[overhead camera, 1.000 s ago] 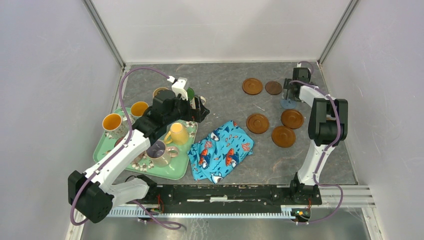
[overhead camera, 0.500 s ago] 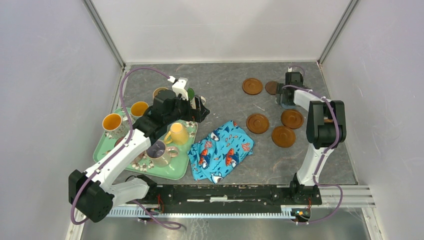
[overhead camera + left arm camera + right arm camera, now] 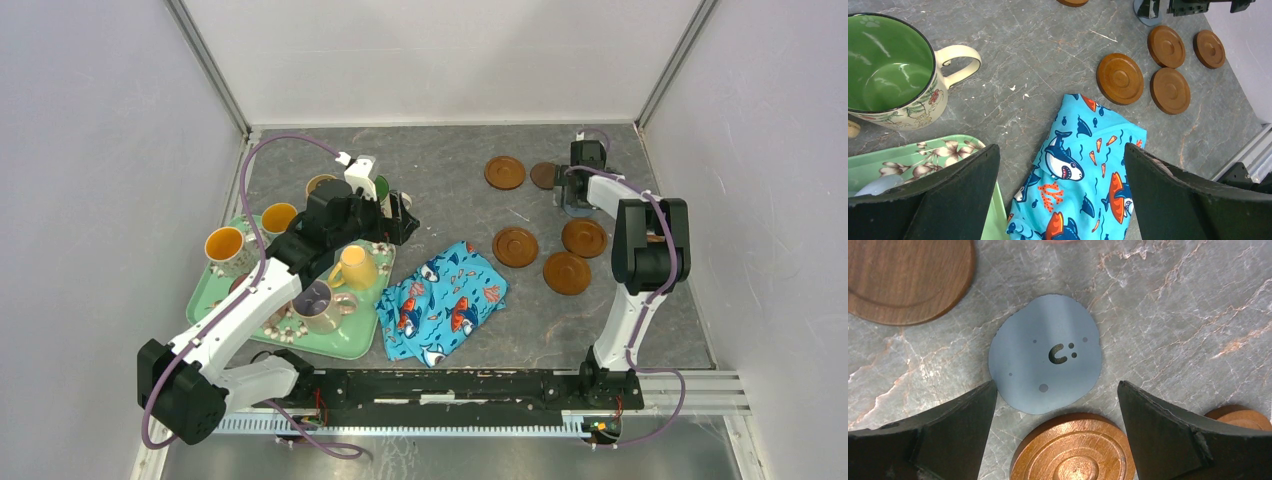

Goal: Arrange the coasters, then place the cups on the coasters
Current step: Move the coaster to the center of the board.

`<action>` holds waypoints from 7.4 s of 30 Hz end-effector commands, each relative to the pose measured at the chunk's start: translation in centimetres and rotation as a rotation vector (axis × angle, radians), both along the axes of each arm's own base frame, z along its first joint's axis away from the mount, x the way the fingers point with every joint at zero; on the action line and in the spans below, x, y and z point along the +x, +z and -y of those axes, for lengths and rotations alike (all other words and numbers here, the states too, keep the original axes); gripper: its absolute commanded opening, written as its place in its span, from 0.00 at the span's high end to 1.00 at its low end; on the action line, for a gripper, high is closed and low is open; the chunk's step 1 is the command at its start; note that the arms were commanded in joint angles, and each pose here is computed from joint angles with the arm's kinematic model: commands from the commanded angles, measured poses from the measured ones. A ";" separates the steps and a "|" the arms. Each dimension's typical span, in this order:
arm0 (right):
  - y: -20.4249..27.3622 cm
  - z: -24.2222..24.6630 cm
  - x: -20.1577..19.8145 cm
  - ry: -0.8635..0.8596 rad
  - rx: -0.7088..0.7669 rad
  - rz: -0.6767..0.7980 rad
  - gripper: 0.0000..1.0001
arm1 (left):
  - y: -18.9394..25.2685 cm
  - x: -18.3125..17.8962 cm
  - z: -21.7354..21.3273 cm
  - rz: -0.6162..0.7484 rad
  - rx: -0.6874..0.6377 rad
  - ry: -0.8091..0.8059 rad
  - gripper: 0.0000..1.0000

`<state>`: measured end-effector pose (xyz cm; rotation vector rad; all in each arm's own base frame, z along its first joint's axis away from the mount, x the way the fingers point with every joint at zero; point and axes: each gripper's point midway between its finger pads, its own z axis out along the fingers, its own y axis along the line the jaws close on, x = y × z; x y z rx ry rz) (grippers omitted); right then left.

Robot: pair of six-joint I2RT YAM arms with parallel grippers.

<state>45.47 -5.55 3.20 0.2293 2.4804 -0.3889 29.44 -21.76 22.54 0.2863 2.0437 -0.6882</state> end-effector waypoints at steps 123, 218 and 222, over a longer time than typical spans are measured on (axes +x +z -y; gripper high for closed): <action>2.3 -14.5 -12.1 0.298 0.161 0.129 0.02 | 0.6 1.1 -1.6 0.091 0.071 0.056 0.00; 3.2 0.2 -11.8 -0.229 0.080 0.202 0.02 | 4.3 2.0 0.1 0.112 0.005 0.020 0.00; 2.9 1.6 -11.4 -0.278 0.072 0.213 0.02 | 3.8 2.1 -0.2 0.116 0.024 0.029 0.00</action>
